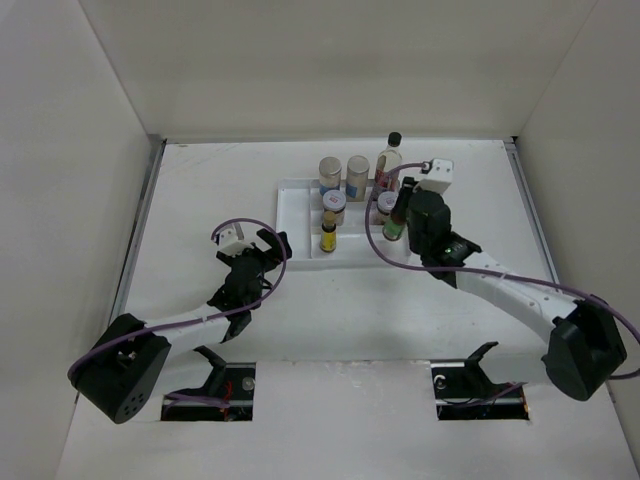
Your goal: Organize the condiment bottles
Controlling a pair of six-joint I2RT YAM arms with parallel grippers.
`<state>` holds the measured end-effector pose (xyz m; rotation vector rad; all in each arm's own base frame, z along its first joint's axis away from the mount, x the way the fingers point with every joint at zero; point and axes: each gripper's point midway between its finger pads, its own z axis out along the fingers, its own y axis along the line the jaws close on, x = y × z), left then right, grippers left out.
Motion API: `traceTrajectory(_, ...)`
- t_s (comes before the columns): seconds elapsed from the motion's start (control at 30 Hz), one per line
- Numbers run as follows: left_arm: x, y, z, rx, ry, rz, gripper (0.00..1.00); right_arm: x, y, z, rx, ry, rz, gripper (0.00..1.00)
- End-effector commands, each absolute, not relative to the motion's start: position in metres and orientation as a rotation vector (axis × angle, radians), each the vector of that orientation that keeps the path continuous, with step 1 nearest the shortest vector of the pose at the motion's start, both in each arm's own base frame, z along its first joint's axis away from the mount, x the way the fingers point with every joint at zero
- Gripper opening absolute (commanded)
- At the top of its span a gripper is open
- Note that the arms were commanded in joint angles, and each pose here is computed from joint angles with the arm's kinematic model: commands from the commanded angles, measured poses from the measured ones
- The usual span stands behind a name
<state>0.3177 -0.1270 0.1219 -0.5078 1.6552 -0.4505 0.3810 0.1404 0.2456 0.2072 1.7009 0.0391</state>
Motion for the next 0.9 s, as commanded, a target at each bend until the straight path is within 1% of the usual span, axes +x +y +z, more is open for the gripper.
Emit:
traceTrajectory(0.0, 0.322, -0.130, 0.142, -0.520, 1.592, -0.503, 1.00, 0.388, 0.171, 0.279, 0.258, 1.573, 0.209, 0.33)
traceTrajectory(0.17, 0.324, -0.125, 0.144, -0.526, 1.587, -0.487, 1.00, 0.390, 0.188, 0.256, 0.220, 1.610, 0.211, 0.33)
traceTrajectory(0.27, 0.325, -0.126, 0.141, -0.522, 1.598, -0.484, 1.00, 0.392, 0.193, 0.232, 0.203, 1.641, 0.194, 0.34)
traceTrajectory(0.37, 0.329, -0.126, 0.139, -0.520, 1.608, -0.473, 1.00, 0.390, 0.196, 0.213, 0.186, 1.670, 0.177, 0.37)
traceTrajectory(0.4, 0.331, -0.127, 0.137, -0.513, 1.618, -0.467, 1.00, 0.390, 0.196, 0.208, 0.186, 1.677, 0.175, 0.41)
traceTrajectory(0.43, 0.332, -0.128, 0.135, -0.505, 1.630, -0.463, 1.00, 0.389, 0.196, 0.203, 0.185, 1.683, 0.173, 0.46)
traceTrajectory(0.47, 0.333, -0.128, 0.134, -0.500, 1.639, -0.462, 1.00, 0.387, 0.195, 0.201, 0.184, 1.685, 0.173, 0.54)
traceTrajectory(0.53, 0.335, -0.126, 0.134, -0.504, 1.644, -0.448, 1.00, 0.383, 0.195, 0.205, 0.183, 1.677, 0.189, 0.74)
traceTrajectory(0.57, 0.336, -0.125, 0.135, -0.504, 1.642, -0.437, 1.00, 0.380, 0.194, 0.212, 0.188, 1.664, 0.201, 0.83)
traceTrajectory(0.67, 0.338, -0.122, 0.136, -0.487, 1.647, -0.398, 1.00, 0.370, 0.188, 0.234, 0.189, 1.622, 0.229, 1.00)
traceTrajectory(0.8, 0.339, -0.114, 0.138, -0.478, 1.655, -0.335, 1.00, 0.353, 0.170, 0.255, 0.231, 1.565, 0.262, 1.00)
traceTrajectory(0.87, 0.336, -0.113, 0.141, -0.477, 1.656, -0.324, 1.00, 0.347, 0.150, 0.255, 0.289, 1.543, 0.257, 1.00)
